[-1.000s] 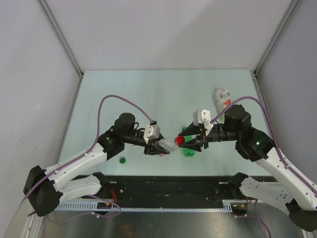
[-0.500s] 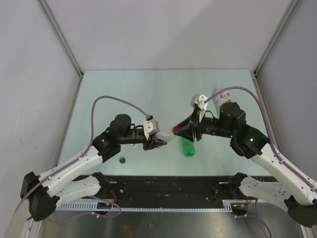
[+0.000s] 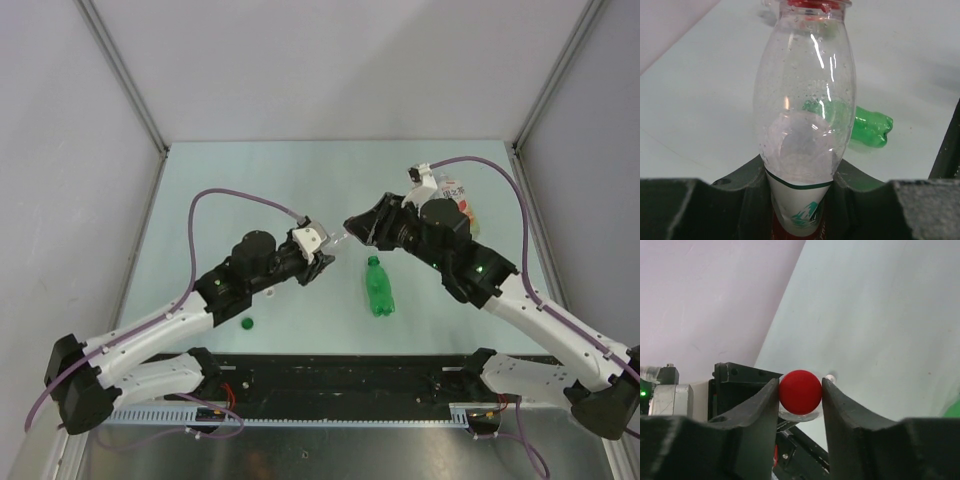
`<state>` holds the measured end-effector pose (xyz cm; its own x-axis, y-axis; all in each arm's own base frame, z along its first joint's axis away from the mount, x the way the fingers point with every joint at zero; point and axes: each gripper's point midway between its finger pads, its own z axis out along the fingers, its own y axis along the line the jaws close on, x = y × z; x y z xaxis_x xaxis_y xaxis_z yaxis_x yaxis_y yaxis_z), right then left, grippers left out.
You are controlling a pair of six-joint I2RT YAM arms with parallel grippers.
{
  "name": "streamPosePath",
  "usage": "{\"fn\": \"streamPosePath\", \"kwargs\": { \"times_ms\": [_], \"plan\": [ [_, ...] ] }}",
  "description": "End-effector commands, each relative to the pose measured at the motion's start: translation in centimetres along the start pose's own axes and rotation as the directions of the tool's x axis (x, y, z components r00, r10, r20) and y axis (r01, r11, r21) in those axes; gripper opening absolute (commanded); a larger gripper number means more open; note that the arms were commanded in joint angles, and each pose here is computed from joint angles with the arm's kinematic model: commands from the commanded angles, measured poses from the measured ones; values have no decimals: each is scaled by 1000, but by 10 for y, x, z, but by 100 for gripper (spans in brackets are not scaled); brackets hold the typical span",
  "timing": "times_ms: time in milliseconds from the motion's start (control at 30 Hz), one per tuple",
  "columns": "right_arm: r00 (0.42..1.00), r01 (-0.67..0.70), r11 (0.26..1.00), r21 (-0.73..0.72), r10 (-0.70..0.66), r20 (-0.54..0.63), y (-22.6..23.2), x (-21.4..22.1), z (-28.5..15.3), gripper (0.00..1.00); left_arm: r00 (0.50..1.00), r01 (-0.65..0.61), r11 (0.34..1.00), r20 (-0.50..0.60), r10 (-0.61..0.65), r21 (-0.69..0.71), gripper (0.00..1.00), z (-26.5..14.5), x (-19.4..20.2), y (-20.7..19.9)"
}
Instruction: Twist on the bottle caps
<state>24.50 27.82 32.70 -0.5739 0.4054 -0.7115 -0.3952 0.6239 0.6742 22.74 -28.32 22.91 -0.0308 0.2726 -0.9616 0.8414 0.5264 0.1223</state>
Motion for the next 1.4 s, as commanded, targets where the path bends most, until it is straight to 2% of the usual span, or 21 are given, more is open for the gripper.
{"fn": "streamPosePath", "kwargs": {
  "times_ms": [0,67,100,233,300,367,433,500,533,700,800,933,1233,1367],
  "plan": [
    [997,36,999,-31,-34,63,6,-15,-7,64,985,-9,997,170,21,-73,21,-9,-48,12],
    [989,144,982,-120,-139,45,19,-14,-17,89,988,1,999,153,6,-45,21,-9,-38,6],
    [980,200,967,-160,-195,47,24,-14,-23,94,990,2,1000,138,2,-26,20,-9,-32,2],
    [897,441,862,-251,-430,99,32,-19,-52,99,998,-24,997,62,19,76,18,-7,-6,-16],
    [807,584,755,-299,-579,115,31,-10,-69,99,998,-50,986,35,45,157,17,-6,3,-28],
    [668,705,573,-417,-734,120,30,15,-87,99,997,-76,955,15,75,286,19,-10,9,-48],
    [548,739,386,-552,-821,160,32,43,-105,99,995,-104,906,34,98,410,21,-17,8,-69],
    [486,739,268,-618,-848,213,36,56,-117,99,992,-128,859,70,107,495,21,-25,4,-84],
    [472,742,242,-625,-851,230,38,58,-118,99,990,-138,845,86,109,517,21,-28,1,-88],
    [435,754,189,-629,-861,263,39,61,-122,97,983,-174,816,140,115,552,22,-41,-7,-96],
    [443,745,192,-639,-859,259,40,62,-116,90,981,-185,808,156,117,559,22,-46,-9,-99],
    [447,742,198,-640,-858,254,42,63,-108,71,978,-197,808,167,124,555,21,-48,-11,-98],
    [459,745,253,-618,-865,200,40,67,-95,54,984,-171,830,133,117,531,21,-39,-11,-92],
    [479,743,306,-596,-865,152,36,68,-90,30,987,-157,837,122,108,524,21,-37,-11,-90]
  ]
}}
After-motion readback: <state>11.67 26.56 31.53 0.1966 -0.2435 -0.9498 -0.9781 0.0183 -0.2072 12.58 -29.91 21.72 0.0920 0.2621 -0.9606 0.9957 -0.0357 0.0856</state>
